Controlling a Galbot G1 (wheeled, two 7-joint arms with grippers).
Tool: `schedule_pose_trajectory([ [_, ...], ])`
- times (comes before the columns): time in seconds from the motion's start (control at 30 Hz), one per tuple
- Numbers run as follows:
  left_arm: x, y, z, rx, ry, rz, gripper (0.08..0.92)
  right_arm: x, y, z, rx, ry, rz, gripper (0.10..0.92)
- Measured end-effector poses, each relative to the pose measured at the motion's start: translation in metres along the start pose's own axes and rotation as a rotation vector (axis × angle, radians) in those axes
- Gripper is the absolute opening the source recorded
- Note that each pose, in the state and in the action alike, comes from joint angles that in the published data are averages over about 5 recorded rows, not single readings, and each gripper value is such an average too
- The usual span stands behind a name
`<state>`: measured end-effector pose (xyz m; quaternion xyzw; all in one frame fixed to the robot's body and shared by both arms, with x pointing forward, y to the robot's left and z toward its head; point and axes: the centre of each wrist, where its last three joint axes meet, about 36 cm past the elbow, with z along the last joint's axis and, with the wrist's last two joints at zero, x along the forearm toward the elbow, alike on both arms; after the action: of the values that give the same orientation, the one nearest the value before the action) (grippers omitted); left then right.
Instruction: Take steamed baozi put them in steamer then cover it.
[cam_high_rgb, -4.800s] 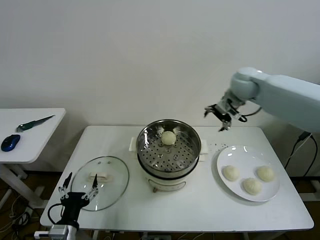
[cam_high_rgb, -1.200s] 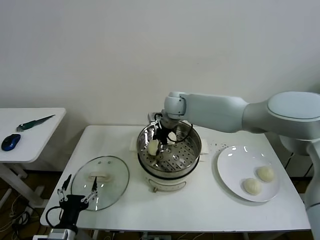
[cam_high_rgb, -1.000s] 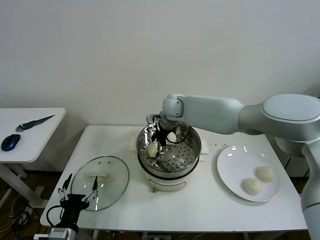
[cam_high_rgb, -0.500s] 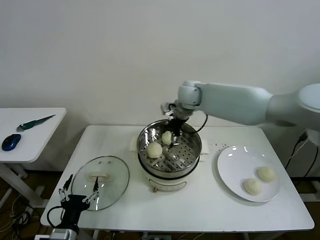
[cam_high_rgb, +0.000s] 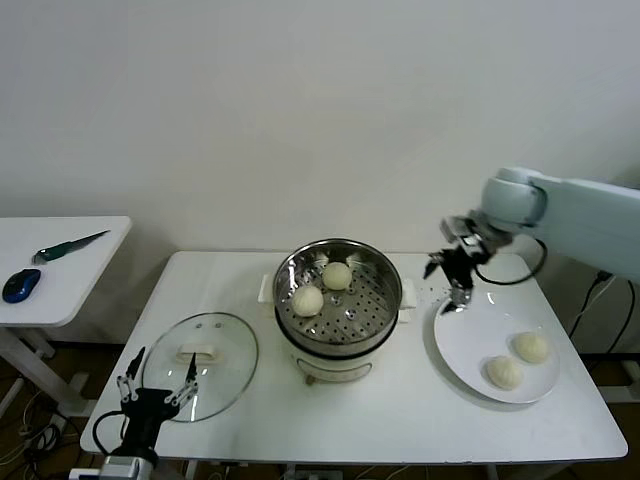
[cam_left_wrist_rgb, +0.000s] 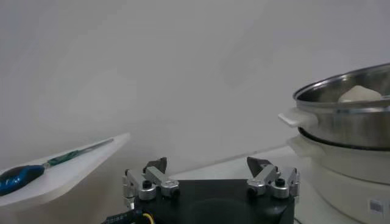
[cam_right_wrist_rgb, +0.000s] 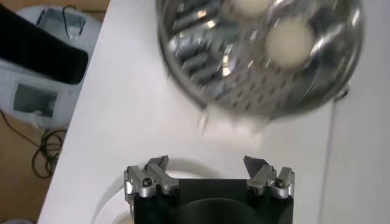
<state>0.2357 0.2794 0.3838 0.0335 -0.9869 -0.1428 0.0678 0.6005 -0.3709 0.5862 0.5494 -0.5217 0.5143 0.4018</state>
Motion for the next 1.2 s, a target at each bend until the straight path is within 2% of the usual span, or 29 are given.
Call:
schedule_pose_trajectory([
  [0.53, 0.005, -0.002, 0.004, -0.013, 0.025, -0.010, 0.823, -0.086, 0.053, 0.083, -0.071, 0.101, -0.061, 0.823],
  [1.1, 0.007, -0.001, 0.010, -0.019, 0.043, -0.012, 0.823, -0.119, 0.047, 0.092, -0.085, 0.123, -0.071, 0.820],
  [1.2, 0.006, -0.001, 0.010, -0.019, 0.042, -0.013, 0.823, -0.121, 0.045, 0.091, -0.084, 0.119, -0.073, 0.788],
])
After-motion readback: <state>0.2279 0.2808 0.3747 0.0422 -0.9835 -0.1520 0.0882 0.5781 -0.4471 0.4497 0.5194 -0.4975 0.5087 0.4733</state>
